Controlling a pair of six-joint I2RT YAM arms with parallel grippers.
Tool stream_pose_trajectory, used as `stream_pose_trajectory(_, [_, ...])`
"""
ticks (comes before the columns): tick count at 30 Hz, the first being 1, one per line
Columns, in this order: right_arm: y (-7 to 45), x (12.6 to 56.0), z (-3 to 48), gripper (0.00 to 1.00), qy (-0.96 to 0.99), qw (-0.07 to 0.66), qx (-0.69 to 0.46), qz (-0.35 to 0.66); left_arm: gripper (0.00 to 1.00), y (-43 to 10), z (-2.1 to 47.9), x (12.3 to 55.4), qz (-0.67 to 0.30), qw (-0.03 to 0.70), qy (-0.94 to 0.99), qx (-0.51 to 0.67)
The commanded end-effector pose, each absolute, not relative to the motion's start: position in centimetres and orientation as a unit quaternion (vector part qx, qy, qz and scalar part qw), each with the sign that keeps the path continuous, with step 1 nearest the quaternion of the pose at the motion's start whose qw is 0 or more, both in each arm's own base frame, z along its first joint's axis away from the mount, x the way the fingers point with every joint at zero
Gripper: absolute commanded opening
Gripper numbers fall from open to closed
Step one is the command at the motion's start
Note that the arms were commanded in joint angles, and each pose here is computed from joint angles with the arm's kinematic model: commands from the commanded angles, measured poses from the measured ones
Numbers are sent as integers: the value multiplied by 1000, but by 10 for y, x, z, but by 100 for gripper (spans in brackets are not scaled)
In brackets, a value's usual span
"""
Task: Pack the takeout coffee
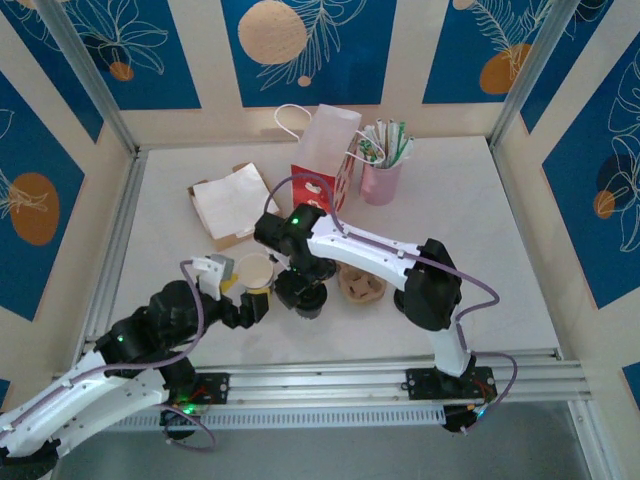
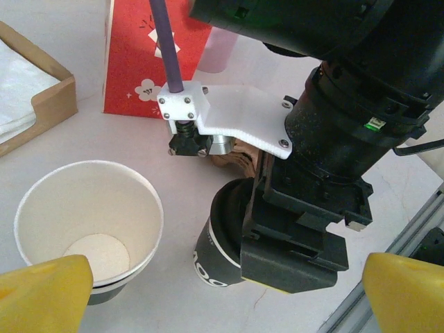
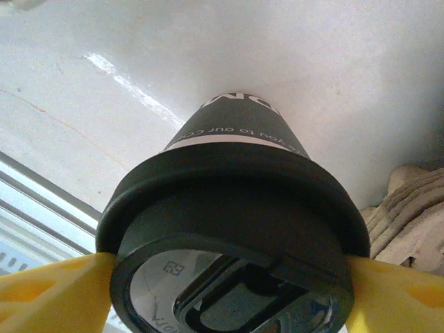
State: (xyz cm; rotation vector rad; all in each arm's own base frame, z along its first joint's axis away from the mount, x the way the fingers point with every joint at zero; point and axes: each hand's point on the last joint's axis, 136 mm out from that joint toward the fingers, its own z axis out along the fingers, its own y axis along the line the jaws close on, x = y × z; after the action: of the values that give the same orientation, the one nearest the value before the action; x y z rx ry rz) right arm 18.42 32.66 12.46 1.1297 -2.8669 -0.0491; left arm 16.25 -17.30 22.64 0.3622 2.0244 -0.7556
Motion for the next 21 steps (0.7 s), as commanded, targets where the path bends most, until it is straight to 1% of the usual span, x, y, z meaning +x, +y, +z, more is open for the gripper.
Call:
stream_pose_trajectory(1, [328,165,128,85,-924,63,376,-31,100,-170,228,166,-302,467,820,139])
stream_pose_trajectory(5, [328,166,137,86,-927,53,370,-38,100,-170,229,166,-302,467,819,139])
stream_pose_trajectory(16, [325,173,161,85,-934,13,352,-53,100,-169,231,167,-301,472,818,136])
stream_pose_trajectory(21, [323,172,154,88,-935,23,350,-48,100,-169,231,167,-301,472,817,136])
